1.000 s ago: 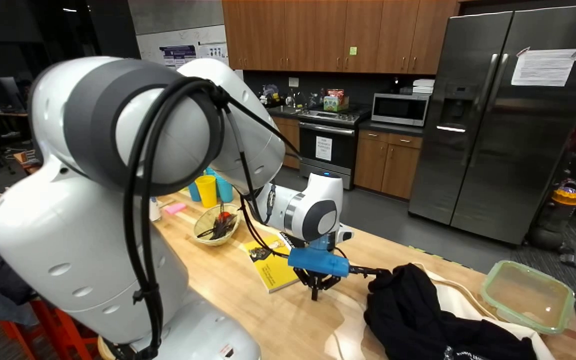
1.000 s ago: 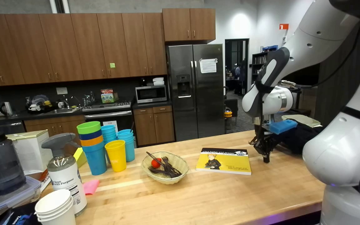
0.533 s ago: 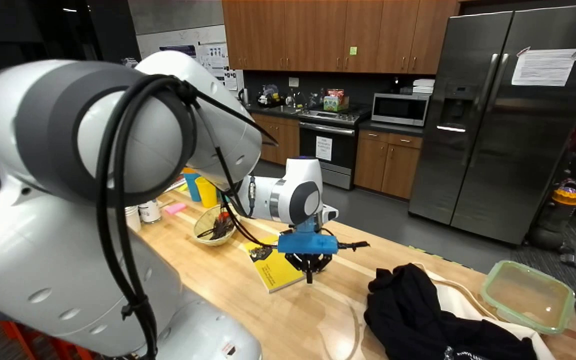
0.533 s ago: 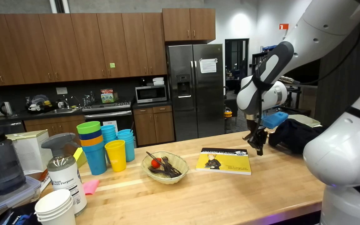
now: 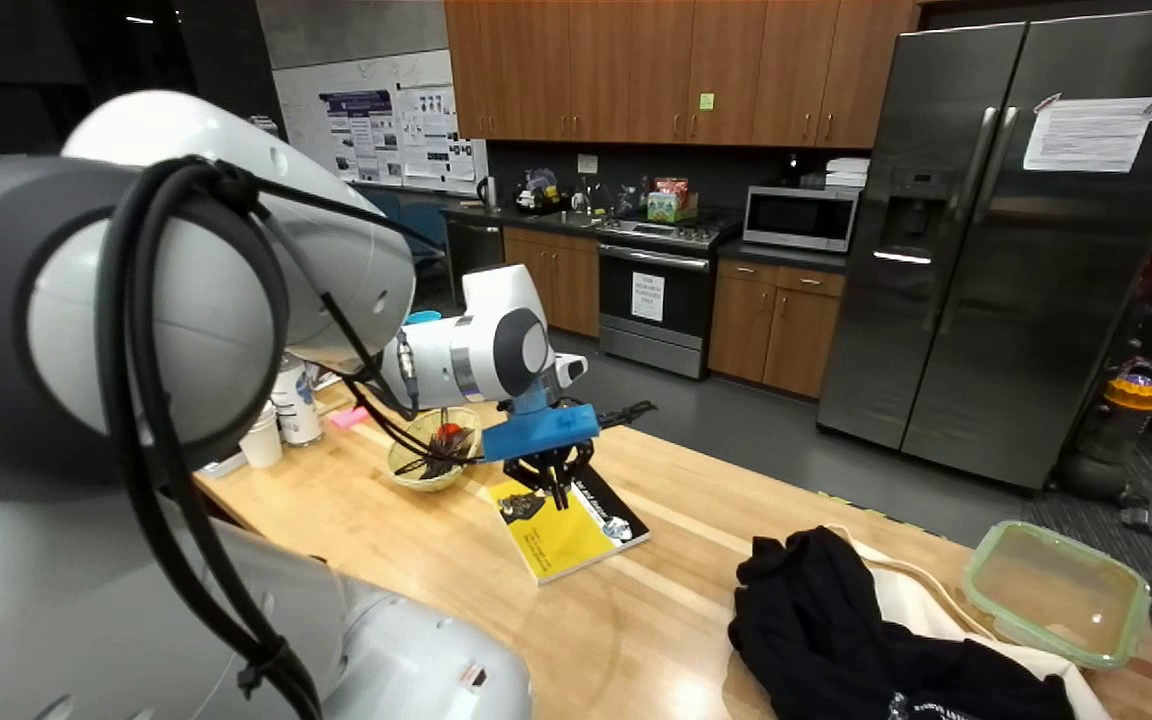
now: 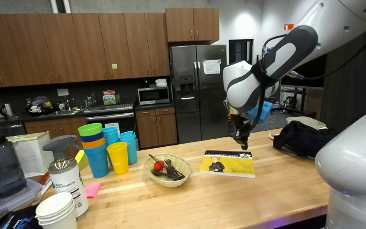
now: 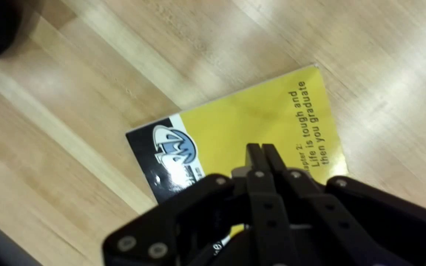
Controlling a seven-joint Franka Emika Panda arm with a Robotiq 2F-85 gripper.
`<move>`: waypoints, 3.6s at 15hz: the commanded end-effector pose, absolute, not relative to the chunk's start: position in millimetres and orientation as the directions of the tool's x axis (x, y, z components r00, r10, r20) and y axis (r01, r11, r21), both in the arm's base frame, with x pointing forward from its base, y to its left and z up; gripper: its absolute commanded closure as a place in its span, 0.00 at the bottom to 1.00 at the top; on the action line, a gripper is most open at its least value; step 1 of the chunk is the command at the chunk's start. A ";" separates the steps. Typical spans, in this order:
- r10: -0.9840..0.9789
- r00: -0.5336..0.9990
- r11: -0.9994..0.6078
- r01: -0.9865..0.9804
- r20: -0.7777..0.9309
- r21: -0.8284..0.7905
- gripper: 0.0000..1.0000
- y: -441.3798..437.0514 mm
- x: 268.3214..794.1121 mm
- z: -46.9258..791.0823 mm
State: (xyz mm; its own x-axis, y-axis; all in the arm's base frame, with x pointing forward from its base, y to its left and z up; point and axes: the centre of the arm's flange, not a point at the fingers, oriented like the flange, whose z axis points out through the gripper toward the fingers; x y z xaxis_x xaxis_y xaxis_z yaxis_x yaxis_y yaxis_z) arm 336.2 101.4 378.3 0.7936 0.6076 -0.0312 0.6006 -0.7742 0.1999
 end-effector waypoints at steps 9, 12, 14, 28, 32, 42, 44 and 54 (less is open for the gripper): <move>0.870 0.459 -0.345 0.828 -0.180 0.443 0.08 239.2 325.3 434.0; 0.896 0.379 -0.236 0.848 -0.232 0.474 0.00 268.4 326.2 444.1; 0.905 0.330 -0.169 0.857 -0.267 0.486 0.00 286.1 326.6 448.9; 0.940 0.128 -0.005 0.933 -0.317 0.361 0.00 381.6 330.9 458.4; 0.942 0.122 -0.006 0.939 -0.314 0.345 0.00 386.6 333.7 460.3; 0.941 0.122 -0.006 0.939 -0.315 0.344 0.00 386.5 333.5 460.1; 0.948 0.089 0.023 0.939 -0.307 0.343 0.00 396.9 327.7 458.1; 0.971 -0.174 0.218 0.922 -0.161 0.321 0.00 512.8 278.3 431.8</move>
State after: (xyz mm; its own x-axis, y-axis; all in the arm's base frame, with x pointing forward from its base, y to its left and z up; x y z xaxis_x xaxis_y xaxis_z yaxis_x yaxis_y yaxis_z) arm 278.1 478.5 435.6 -0.1247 0.9743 -0.1878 0.9265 0.1821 0.3294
